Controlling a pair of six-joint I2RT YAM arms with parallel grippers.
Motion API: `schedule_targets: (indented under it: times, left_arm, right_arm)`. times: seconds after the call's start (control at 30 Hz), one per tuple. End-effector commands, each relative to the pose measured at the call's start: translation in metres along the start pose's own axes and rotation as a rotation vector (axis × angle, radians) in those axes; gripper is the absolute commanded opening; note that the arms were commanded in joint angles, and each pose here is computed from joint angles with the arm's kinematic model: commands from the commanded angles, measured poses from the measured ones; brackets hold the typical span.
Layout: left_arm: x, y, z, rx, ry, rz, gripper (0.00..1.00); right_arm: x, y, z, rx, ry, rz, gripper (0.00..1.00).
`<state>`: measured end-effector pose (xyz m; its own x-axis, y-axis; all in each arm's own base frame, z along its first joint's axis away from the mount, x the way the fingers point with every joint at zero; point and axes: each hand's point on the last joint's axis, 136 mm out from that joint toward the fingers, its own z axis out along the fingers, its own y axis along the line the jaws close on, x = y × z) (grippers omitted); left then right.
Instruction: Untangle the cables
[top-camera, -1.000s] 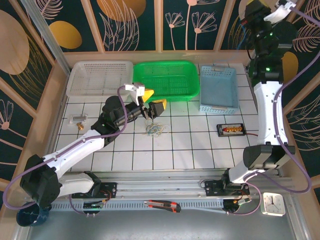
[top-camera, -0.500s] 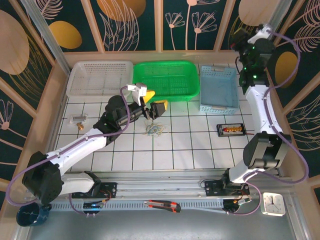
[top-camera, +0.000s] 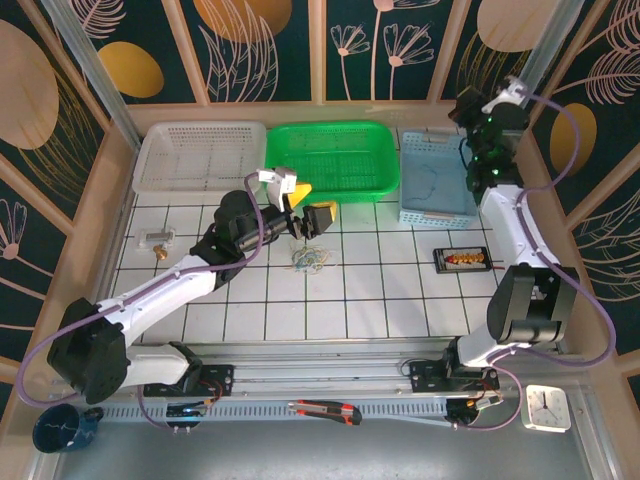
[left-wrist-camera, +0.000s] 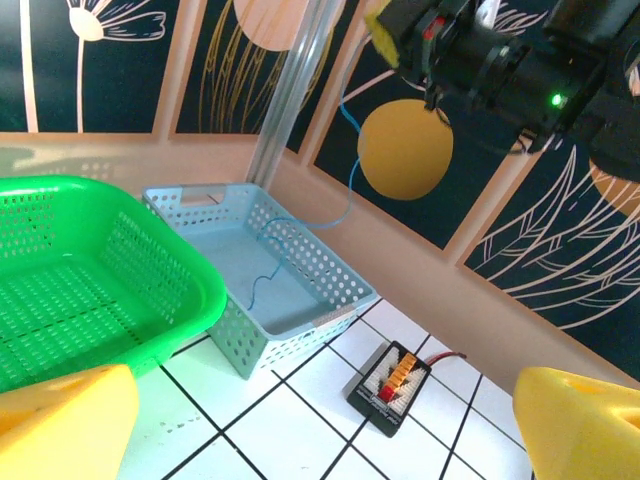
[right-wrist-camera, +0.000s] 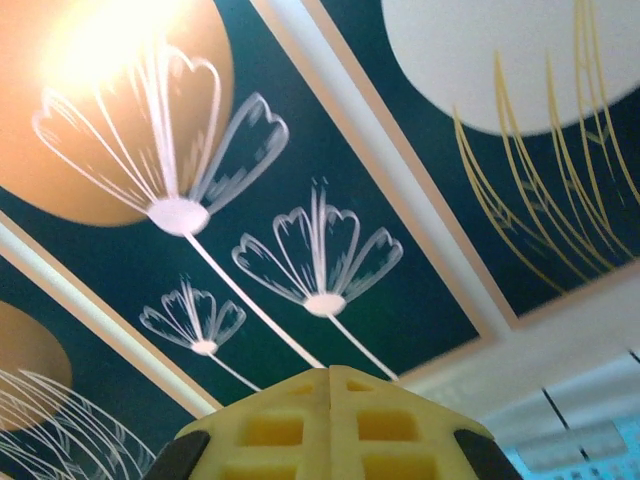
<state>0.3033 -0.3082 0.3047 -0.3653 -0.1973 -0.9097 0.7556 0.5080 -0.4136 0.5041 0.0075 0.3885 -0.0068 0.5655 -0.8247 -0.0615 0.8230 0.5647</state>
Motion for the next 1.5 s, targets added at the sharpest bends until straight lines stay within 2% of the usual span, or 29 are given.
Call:
schedule_targets:
  times: [0.0, 0.17, 0.3, 0.8, 1.2, 1.47]
  left_arm:
    - [-0.015, -0.01, 0.002, 0.041, -0.048, 0.005, 0.96]
    - [-0.01, -0.009, 0.0, 0.04, -0.045, -0.007, 0.96]
    - [-0.006, -0.006, -0.002, 0.033, -0.041, -0.019, 0.97]
    - [0.006, 0.005, 0.009, 0.008, -0.007, -0.034, 0.97]
    - [0.014, 0.016, 0.026, -0.012, 0.025, -0.028, 0.97]
    - [0.014, 0.017, 0.035, -0.004, 0.03, -0.032, 0.97]
  right_arm:
    - [0.014, -0.002, -0.009, 0.024, -0.023, 0.012, 0.0]
    - [0.06, -0.024, -0.009, 0.085, 0.04, 0.012, 0.0]
    - [0.078, -0.053, 0.0, 0.171, 0.056, -0.015, 0.0]
    - [0.08, -0.154, 0.016, 0.505, 0.004, -0.032, 0.0]
    - [0.132, -0.157, 0.077, 0.358, 0.178, -0.053, 0.0]
    - [0.182, -0.161, 0.098, 0.273, 0.347, -0.041, 0.0]
